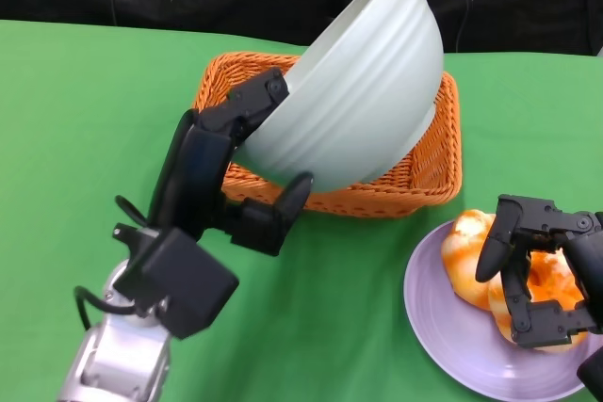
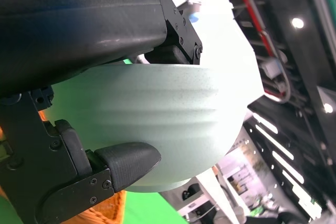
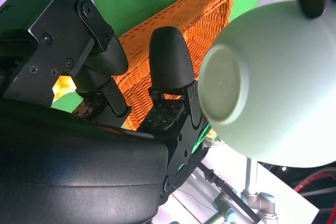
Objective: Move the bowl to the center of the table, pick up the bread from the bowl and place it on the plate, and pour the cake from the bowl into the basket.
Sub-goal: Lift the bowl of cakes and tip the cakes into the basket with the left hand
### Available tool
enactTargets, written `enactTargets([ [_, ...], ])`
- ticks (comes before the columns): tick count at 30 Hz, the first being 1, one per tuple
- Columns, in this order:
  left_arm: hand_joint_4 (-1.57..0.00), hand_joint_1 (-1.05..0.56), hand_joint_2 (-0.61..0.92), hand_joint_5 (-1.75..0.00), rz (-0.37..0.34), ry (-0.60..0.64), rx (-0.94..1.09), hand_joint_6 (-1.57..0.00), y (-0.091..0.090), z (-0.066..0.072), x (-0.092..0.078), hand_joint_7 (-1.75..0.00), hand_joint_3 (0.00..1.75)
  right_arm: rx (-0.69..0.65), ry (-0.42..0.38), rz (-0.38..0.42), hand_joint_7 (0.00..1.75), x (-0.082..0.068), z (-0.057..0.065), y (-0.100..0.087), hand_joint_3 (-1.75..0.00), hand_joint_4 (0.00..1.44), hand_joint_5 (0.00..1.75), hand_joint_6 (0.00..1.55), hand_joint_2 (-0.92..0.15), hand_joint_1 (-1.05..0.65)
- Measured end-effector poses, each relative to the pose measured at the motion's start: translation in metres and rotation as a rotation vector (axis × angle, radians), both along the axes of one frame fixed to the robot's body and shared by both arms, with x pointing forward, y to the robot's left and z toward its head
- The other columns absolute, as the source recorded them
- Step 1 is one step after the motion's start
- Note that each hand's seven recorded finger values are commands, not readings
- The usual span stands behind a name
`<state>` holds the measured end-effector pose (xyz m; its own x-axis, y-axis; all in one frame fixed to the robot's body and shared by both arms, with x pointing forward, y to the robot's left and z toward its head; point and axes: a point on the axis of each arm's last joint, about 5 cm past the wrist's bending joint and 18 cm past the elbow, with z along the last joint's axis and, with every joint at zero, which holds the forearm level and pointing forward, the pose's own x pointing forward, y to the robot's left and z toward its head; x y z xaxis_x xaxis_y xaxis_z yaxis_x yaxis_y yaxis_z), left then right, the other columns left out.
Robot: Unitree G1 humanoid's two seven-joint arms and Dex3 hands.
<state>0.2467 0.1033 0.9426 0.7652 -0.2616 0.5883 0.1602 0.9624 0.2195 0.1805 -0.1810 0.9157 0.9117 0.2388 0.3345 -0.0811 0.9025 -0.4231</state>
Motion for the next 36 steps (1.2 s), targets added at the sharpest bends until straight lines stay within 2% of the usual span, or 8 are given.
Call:
enactTargets([
  [7,-1.03,-0.17,0.21,-1.75,-0.023,0.061,-0.091,-0.89,-0.015,0.003,0.008,-1.71,1.73,-0.003,0.011,0.003,1.54,0.0,-0.002,-0.001,-1.7,1.02,1.75,0.86,-0.2,0.21],
  [16,-1.03,-0.19,0.18,-1.75,-0.033,0.241,-0.27,-0.9,-0.033,-0.001,0.015,-1.75,1.74,-0.008,0.016,0.015,1.54,0.0,-0.002,-0.001,-1.7,1.03,1.75,0.87,-0.19,0.22],
  [21,-1.03,-0.2,0.17,-1.75,-0.047,0.342,-0.407,-0.89,-0.044,-0.007,0.019,-1.74,1.74,-0.009,0.009,0.022,1.54,0.0,-0.003,0.0,-1.7,1.03,1.75,0.87,-0.18,0.24],
  [27,-1.06,-0.17,0.2,-1.75,-0.074,0.434,-0.619,-0.91,-0.058,-0.006,0.022,-1.74,1.72,-0.01,0.015,0.025,1.53,0.0,-0.004,0.0,-1.72,1.03,1.75,0.88,-0.18,0.27],
  [36,-1.13,-0.15,0.24,-1.75,-0.074,0.571,-0.823,-0.93,-0.051,-0.013,0.026,-1.75,1.74,-0.013,0.018,0.032,1.53,0.0,-0.004,0.0,-1.73,1.04,1.75,0.89,-0.18,0.31],
])
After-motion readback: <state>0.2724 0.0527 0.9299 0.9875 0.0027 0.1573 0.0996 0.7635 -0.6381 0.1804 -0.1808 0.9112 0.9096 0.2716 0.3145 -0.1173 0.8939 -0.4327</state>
